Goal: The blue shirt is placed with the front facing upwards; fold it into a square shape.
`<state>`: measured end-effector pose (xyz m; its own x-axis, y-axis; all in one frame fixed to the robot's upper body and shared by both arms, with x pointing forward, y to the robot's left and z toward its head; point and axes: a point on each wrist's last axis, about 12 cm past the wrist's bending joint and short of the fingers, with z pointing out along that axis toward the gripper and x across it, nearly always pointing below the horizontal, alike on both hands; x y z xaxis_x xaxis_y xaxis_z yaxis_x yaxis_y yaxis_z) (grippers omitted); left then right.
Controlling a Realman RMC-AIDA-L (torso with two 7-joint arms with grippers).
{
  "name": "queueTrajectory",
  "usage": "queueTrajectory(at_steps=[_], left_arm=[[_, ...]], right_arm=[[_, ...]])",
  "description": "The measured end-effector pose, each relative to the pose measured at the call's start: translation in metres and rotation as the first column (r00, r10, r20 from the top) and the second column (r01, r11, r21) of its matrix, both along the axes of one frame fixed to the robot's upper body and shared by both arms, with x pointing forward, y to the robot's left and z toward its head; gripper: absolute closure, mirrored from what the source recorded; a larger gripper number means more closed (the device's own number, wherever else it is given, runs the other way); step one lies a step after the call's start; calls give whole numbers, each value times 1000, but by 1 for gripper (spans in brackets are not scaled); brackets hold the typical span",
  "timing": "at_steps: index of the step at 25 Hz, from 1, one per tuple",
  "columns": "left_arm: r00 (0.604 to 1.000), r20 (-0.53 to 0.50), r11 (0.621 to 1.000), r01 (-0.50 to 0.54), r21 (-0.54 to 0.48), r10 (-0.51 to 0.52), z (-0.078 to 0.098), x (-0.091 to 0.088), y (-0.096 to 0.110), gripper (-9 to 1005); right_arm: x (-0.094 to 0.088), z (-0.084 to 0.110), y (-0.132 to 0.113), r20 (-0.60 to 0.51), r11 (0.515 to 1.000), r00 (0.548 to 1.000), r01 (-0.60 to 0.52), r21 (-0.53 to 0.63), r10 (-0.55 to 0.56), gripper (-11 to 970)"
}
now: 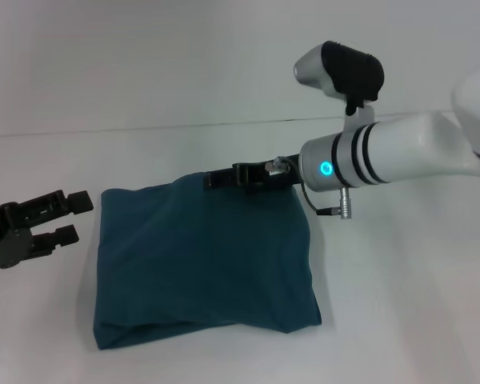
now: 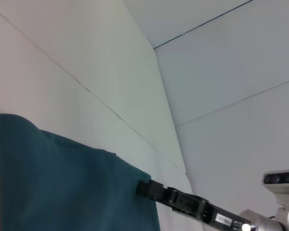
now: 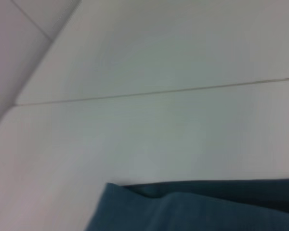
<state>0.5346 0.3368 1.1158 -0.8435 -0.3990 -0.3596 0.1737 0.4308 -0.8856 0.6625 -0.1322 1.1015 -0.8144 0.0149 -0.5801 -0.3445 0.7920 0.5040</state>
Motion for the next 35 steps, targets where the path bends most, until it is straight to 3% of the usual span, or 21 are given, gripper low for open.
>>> queueTrajectory(at_steps=[11,17,19,20,21,23,30,35], left_arm=[[1000,1,1000,-1,0,1,0,1,-2,62],[1000,23,1000,21,11,-21,1,0,-1,62],[994,80,997,70,39,-73,3,-3,-2,62],[971,172,984,152,95,-167,5,-9,-2,62],[971,172,984,152,95,-167,5,-9,-2,62],[933,258,962,214,168,-252,5,-18,0,62],[821,409,903,271,333,-397,-14,-49,0,62],[796,426,889,293,352,-431,-29,-69,-6,62]], right_arm=[[5,-2,-5,24,997,999,35,-63,-33,32],[4,23,-22,66,996,994,-86,-37,88,32],[-7,36,-38,149,986,975,-165,-8,164,31],[-14,41,-46,193,979,960,-206,2,202,31],[-24,42,-55,223,968,944,-250,8,242,31],[-40,42,-68,258,946,916,-324,21,308,31],[-98,22,-109,275,849,826,-525,63,491,31],[-132,0,-126,275,820,804,-566,82,528,31]])
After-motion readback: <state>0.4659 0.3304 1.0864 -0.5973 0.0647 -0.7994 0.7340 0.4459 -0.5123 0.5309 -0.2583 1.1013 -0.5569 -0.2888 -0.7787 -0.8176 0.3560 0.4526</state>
